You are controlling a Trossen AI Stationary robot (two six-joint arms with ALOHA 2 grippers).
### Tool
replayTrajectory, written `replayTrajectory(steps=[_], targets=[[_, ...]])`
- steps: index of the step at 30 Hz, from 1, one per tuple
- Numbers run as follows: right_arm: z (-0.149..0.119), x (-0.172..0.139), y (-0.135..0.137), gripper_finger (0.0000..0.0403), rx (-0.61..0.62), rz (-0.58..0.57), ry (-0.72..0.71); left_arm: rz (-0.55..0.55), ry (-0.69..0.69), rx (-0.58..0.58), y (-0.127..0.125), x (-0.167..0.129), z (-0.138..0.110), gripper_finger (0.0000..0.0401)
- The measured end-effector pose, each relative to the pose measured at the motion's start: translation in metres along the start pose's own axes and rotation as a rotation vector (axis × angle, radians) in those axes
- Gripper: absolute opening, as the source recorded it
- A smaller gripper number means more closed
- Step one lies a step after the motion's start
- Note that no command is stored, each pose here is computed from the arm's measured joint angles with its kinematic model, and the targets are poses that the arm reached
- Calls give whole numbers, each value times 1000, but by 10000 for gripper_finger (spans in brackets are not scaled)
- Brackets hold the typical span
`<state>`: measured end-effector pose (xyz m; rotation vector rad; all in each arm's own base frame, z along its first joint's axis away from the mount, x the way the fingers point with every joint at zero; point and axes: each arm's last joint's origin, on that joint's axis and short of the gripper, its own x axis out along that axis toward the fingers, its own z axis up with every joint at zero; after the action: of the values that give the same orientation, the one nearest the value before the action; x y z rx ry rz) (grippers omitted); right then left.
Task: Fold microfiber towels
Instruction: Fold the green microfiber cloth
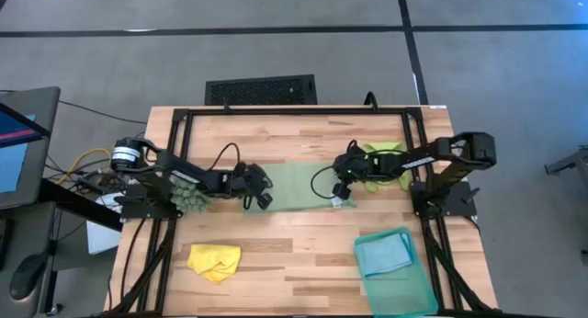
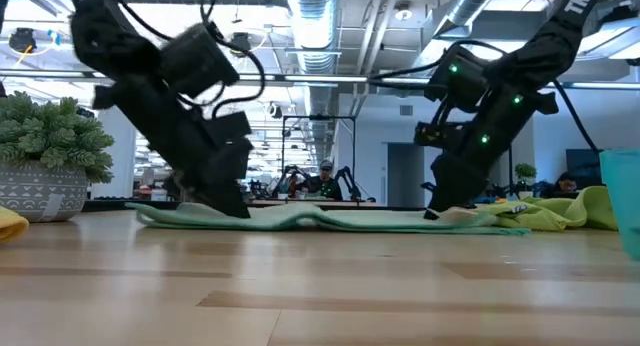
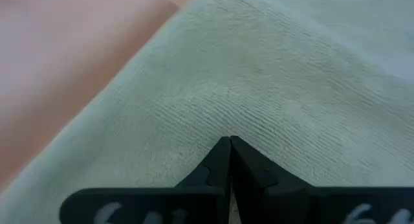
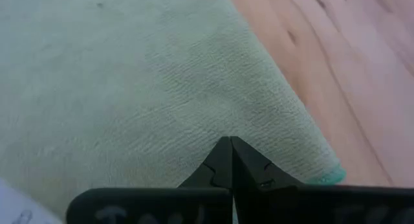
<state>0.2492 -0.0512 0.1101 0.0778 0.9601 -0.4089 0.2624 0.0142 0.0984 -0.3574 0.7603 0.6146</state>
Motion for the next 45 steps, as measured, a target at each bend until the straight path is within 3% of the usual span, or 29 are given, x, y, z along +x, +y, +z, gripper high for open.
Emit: replayTrajectory(steps=[4,7,11,15,19,21,26,29,34,40,45], targets=[[-2,-2,-6,15,61,0,44,182,-41,110,18,10,21,0],[-6,-3,-4,19,49,77,87,292,-52,196,27,13,49,0],[1,-7,10,22,-1,154,-11,386,-55,223,23,8,85,0],[17,-22,25,18,-44,217,-181,262,-55,233,-2,-2,96,0],[10,-22,23,13,-44,148,-126,56,21,259,-24,-1,82,0],[9,-21,17,13,-6,74,-100,17,70,289,-29,6,74,0],[-1,-15,10,20,22,72,13,95,72,345,-25,41,61,0],[-6,-16,12,19,4,115,64,252,18,392,-22,56,60,0],[-10,-22,34,16,-178,396,80,394,36,557,-28,50,72,0],[-5,-30,58,21,-356,474,-66,374,65,651,-58,27,87,0],[4,-34,66,18,-373,496,-176,127,177,674,-70,24,77,0]])
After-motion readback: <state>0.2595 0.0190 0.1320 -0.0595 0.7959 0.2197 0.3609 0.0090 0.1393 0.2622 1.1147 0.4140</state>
